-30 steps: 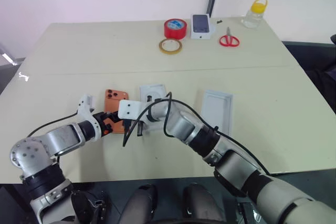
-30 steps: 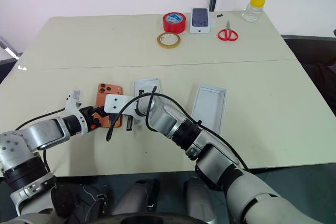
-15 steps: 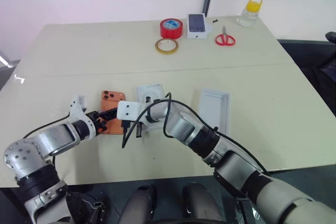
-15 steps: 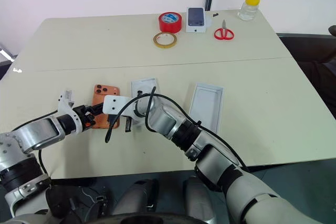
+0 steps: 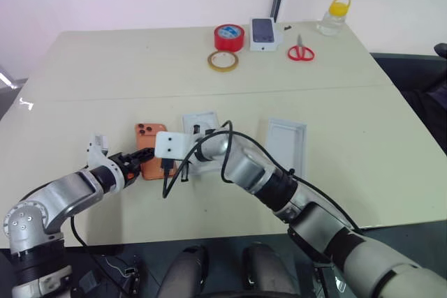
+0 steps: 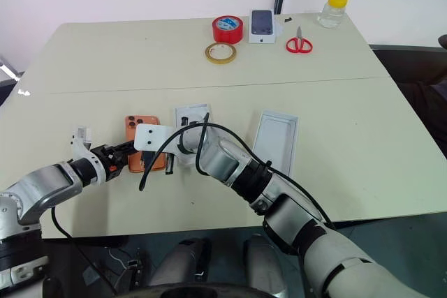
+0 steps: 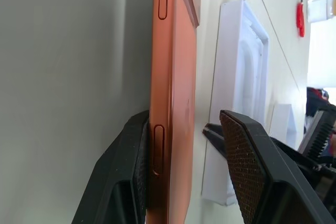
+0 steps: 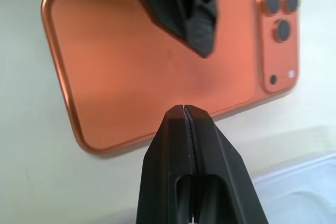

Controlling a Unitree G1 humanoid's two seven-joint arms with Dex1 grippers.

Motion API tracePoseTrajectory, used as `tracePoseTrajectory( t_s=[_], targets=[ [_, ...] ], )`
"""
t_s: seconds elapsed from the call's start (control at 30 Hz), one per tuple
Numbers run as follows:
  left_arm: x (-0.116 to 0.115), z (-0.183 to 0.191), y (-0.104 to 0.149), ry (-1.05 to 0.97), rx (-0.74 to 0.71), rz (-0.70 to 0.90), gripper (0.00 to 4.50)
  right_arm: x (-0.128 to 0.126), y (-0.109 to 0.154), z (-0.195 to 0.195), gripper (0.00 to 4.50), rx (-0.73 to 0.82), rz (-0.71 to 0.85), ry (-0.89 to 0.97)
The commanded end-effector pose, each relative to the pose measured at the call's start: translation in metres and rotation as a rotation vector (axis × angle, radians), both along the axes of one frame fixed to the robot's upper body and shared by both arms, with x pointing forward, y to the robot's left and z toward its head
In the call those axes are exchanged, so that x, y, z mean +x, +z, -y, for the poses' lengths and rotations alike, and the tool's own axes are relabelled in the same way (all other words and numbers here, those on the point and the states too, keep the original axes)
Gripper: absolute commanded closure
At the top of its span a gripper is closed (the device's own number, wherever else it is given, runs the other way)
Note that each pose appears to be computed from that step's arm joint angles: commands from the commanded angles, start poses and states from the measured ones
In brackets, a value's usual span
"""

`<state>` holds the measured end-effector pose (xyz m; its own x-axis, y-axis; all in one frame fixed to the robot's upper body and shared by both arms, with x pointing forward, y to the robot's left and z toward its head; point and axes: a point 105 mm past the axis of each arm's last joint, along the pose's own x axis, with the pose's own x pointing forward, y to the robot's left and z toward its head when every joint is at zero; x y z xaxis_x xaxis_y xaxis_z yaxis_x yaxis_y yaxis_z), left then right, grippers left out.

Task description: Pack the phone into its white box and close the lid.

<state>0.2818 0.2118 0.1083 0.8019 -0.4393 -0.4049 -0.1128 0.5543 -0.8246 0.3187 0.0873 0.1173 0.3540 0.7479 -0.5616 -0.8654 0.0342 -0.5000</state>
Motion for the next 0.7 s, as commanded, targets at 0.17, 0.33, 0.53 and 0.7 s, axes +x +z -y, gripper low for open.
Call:
tracePoseTrajectory(
  t_s=[0.17,0.33,0.53,0.7],
  targets=[
    [0.002,0.006,0.017,0.003,-0.028,0.077,4.47,-0.001,0.024,0.010,4.50,0.074,0.025,-0.016],
    [0.004,0.010,0.027,0.000,-0.038,0.124,4.47,0.000,0.033,0.031,4.50,0.108,0.029,-0.047],
    [0.010,0.018,0.055,-0.032,-0.023,0.236,4.47,-0.007,0.051,0.067,4.50,0.171,0.032,-0.042],
    [0.012,0.054,0.058,-0.176,0.010,0.243,4.47,-0.012,0.059,0.099,4.50,0.237,0.016,-0.052]
  ],
)
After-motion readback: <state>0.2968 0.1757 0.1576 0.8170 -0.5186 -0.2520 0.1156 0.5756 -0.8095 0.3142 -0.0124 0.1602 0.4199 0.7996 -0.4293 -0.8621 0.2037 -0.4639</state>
